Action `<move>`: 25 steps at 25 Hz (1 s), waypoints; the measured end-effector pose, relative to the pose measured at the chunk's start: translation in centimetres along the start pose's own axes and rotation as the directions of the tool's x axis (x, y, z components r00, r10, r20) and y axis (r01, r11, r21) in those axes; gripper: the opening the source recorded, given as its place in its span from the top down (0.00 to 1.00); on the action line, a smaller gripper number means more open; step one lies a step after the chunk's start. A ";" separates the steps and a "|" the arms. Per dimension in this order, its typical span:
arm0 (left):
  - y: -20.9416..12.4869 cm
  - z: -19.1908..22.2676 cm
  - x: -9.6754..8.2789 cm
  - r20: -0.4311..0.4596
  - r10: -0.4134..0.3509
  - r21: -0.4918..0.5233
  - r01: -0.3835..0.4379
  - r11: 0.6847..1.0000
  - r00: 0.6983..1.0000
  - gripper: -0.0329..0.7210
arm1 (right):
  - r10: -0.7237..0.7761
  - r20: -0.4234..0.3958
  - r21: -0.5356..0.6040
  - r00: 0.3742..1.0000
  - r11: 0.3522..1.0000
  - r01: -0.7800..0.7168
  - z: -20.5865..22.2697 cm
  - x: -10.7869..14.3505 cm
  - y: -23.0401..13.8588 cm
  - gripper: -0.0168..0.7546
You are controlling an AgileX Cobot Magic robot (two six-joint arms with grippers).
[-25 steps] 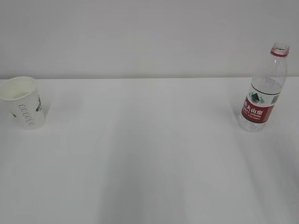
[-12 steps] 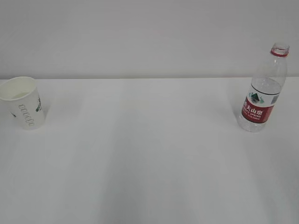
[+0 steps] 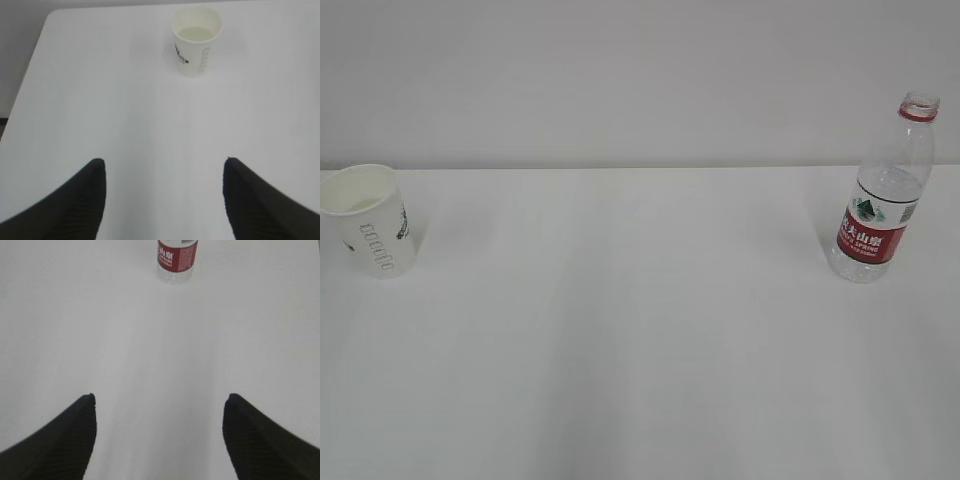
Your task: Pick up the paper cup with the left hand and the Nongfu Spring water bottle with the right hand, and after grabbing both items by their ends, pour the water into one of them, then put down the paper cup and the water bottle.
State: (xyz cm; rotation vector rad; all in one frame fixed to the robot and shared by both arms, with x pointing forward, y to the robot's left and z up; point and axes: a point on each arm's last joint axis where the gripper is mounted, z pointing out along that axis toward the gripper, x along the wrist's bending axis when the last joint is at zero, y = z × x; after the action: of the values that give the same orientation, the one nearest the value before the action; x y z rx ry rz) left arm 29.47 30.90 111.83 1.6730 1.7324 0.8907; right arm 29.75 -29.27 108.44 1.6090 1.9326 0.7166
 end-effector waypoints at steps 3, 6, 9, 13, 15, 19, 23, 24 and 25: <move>-0.5 0.0 0.0 -0.004 0.000 0.051 0.000 0.999 1.000 0.25 | 0.032 -0.004 0.066 0.999 0.997 -0.032 0.5 0.1 -0.8 0.21; -0.9 0.3 0.0 -0.006 0.002 0.084 -0.001 0.997 1.000 0.25 | 0.043 -0.006 0.122 0.999 0.992 -0.042 1.4 0.1 -1.7 0.21; -1.6 1.1 0.0 -0.007 0.006 0.118 -0.005 0.993 1.000 0.25 | 0.049 -0.008 0.171 0.999 0.984 -0.047 2.4 0.2 -2.7 0.21; -2.9 2.4 -0.2 -0.007 0.013 0.176 -0.012 0.984 1.000 0.25 | 0.049 -0.009 0.195 0.999 0.980 -0.046 3.0 0.3 -3.5 0.21; -3.7 3.4 -0.3 -0.005 0.018 0.195 -0.017 0.981 1.000 0.25 | 0.049 -0.008 0.179 0.999 0.983 -0.046 2.8 0.3 -3.6 0.21; -4.8 4.7 -0.4 0.001 0.025 0.209 -0.024 0.978 1.000 0.25 | 0.048 -0.005 0.122 0.999 0.991 -0.047 2.1 0.4 -4.1 0.21; -4.7 4.7 -0.5 0.005 0.027 0.198 -0.028 0.980 1.000 0.25 | 0.047 -0.002 0.044 0.999 0.998 -0.047 1.2 0.4 -4.7 0.21; -4.7 4.6 -0.5 0.007 0.028 0.192 -0.029 0.981 1.000 0.25 | 0.047 -0.001 0.025 0.999 0.999 -0.047 1.0 0.4 -4.8 0.21; -4.7 4.5 -0.5 0.010 0.030 0.180 -0.031 0.983 1.000 0.25 | 0.047 0.000 0.007 0.999 0.999 -0.047 0.8 0.4 -5.0 0.21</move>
State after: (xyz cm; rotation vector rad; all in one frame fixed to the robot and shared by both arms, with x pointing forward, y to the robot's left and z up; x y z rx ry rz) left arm 30.09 30.78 105.32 1.8200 1.8336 0.7588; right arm 26.66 -29.54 104.42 1.6632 1.9053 0.7301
